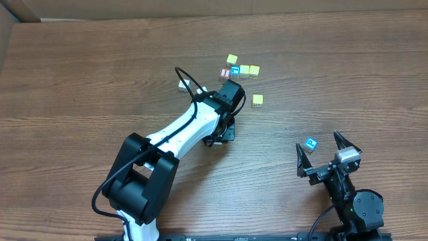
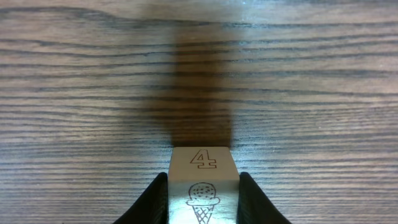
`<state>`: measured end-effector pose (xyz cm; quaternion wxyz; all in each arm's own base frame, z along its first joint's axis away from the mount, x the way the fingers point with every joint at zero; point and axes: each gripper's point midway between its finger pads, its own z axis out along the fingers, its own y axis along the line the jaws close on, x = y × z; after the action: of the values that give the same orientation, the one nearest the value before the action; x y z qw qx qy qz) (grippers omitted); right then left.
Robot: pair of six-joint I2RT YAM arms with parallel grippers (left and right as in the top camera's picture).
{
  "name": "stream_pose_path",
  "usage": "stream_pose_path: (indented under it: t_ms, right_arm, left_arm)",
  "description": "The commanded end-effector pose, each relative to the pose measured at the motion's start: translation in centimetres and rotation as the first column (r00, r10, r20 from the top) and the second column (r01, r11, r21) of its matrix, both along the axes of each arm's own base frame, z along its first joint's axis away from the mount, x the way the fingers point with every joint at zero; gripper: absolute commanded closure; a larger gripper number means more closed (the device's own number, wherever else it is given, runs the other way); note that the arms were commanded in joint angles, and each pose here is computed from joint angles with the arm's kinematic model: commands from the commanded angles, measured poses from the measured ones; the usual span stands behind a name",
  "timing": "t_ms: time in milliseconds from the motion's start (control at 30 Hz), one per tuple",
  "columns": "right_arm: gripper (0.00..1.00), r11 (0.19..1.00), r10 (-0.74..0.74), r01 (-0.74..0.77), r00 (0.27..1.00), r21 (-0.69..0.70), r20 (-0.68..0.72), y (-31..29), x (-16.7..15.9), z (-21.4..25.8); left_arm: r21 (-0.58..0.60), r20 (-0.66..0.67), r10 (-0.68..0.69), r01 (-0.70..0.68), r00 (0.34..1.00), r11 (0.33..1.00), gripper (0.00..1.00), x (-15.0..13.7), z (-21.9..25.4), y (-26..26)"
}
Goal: Flip 5 blocks
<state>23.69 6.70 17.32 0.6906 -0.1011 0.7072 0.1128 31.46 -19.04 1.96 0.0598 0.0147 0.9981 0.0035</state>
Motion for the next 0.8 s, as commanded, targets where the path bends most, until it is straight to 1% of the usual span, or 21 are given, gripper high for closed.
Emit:
stream_pose_path:
  t_ms: [0, 200, 267, 367, 500, 533, 633, 767]
  right_arm:
    - [0.00, 1.000, -0.008, 0.008, 1.000, -0.001, 0.001, -0.2, 0.1, -0.3]
    - [0.00, 1.000, -0.008, 0.008, 1.000, -0.001, 0.001, -0.2, 0.1, -0.3]
    - [0.00, 1.000, -0.008, 0.008, 1.000, -0.001, 0.001, -0.2, 0.1, -0.3]
    - [0.00, 1.000, -0.008, 0.008, 1.000, -0.001, 0.001, -0.2, 0.1, -0.3]
    - [0.00, 1.000, -0.008, 0.008, 1.000, -0.001, 0.001, -0.2, 0.1, -0.3]
    - [0.00, 1.000, -0.008, 0.008, 1.000, -0.001, 0.001, -0.2, 0.1, -0.3]
    - [0.00, 1.000, -0.008, 0.008, 1.000, -0.001, 0.001, -0.2, 0.1, -0.3]
    - [0.00, 1.000, -0.008, 0.008, 1.000, -0.001, 0.001, -0.2, 0.1, -0.3]
  left_arm:
    - [0.013, 0.019, -0.032, 0.031, 0.999, 0.999, 0.72, 0.1, 0.3, 0.1]
    - [0.014, 0.018, -0.032, 0.031, 0.999, 0.999, 0.63, 0.1, 0.3, 0.1]
    - [0.015, 0.020, -0.036, 0.036, 0.999, 0.999, 0.57, 0.1, 0.4, 0.1]
    - [0.009, 0.032, -0.043, 0.042, 0.999, 0.999, 0.53, 0.7, 0.8, 0.2]
    - [-0.013, 0.070, -0.016, 0.017, 0.997, 1.000, 0.53, 2.8, 2.7, 0.4]
    - [-0.025, 0.093, -0.014, 0.017, 0.996, 1.000, 0.52, 4.0, 3.9, 0.5]
    - [-0.045, 0.140, 0.002, 0.005, 0.990, 0.999, 0.52, 6.0, 5.9, 0.9]
    - [-0.076, 0.213, 0.057, -0.041, 0.975, 0.996, 0.53, 9.0, 8.3, 2.2]
